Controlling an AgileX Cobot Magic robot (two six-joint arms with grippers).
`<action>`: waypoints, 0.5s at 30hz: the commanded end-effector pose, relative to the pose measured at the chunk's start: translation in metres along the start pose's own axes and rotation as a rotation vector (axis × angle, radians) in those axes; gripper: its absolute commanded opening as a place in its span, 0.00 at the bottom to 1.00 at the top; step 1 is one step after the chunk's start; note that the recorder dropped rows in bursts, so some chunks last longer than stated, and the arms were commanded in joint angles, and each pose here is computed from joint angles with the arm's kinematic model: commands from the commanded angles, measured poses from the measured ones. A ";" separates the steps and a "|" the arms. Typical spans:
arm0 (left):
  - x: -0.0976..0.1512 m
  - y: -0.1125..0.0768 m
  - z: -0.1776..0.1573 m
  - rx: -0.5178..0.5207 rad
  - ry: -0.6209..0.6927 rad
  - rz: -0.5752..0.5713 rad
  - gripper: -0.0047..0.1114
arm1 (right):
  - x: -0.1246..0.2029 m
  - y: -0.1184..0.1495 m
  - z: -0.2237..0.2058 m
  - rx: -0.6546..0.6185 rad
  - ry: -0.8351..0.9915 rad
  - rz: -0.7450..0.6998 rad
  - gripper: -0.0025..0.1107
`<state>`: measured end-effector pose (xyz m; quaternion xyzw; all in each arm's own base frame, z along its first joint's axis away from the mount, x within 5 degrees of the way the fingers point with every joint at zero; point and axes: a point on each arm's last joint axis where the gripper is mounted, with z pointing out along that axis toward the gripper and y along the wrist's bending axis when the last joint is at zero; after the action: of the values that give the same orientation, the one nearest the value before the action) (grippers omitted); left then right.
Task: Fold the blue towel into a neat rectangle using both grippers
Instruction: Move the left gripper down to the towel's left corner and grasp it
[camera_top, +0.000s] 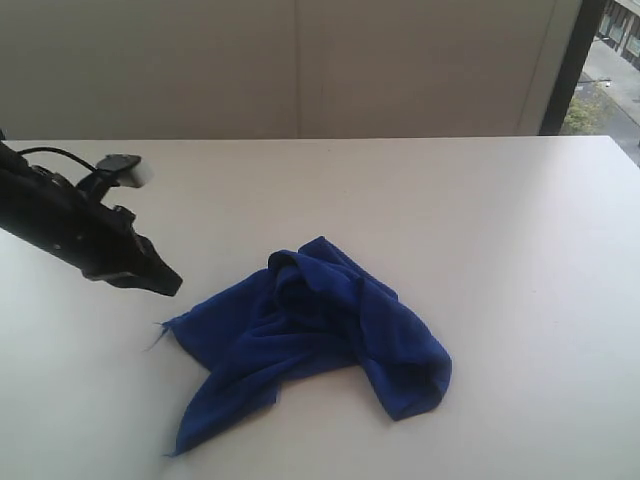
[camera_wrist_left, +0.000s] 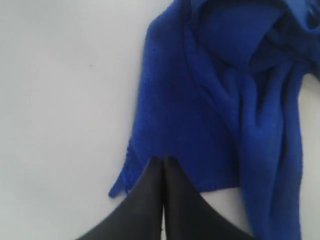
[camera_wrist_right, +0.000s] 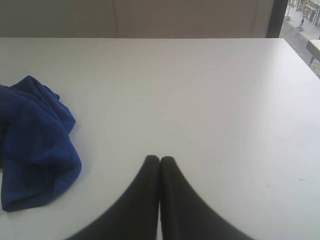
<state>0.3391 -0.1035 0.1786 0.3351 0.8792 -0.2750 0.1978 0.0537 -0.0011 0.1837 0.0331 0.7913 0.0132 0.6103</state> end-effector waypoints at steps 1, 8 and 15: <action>-0.005 -0.006 0.021 -0.028 0.004 0.068 0.22 | 0.001 0.000 0.000 -0.002 -0.009 0.000 0.02; -0.001 -0.004 0.030 -0.049 0.044 0.094 0.48 | 0.001 0.000 0.000 -0.002 -0.009 0.000 0.02; 0.003 -0.001 0.030 -0.075 0.087 0.107 0.48 | 0.001 0.000 0.000 -0.002 -0.009 0.000 0.02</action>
<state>0.3422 -0.1195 0.1522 0.3882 0.8764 -0.2125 0.1902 0.0537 -0.0011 0.1837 0.0331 0.7913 0.0132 0.6103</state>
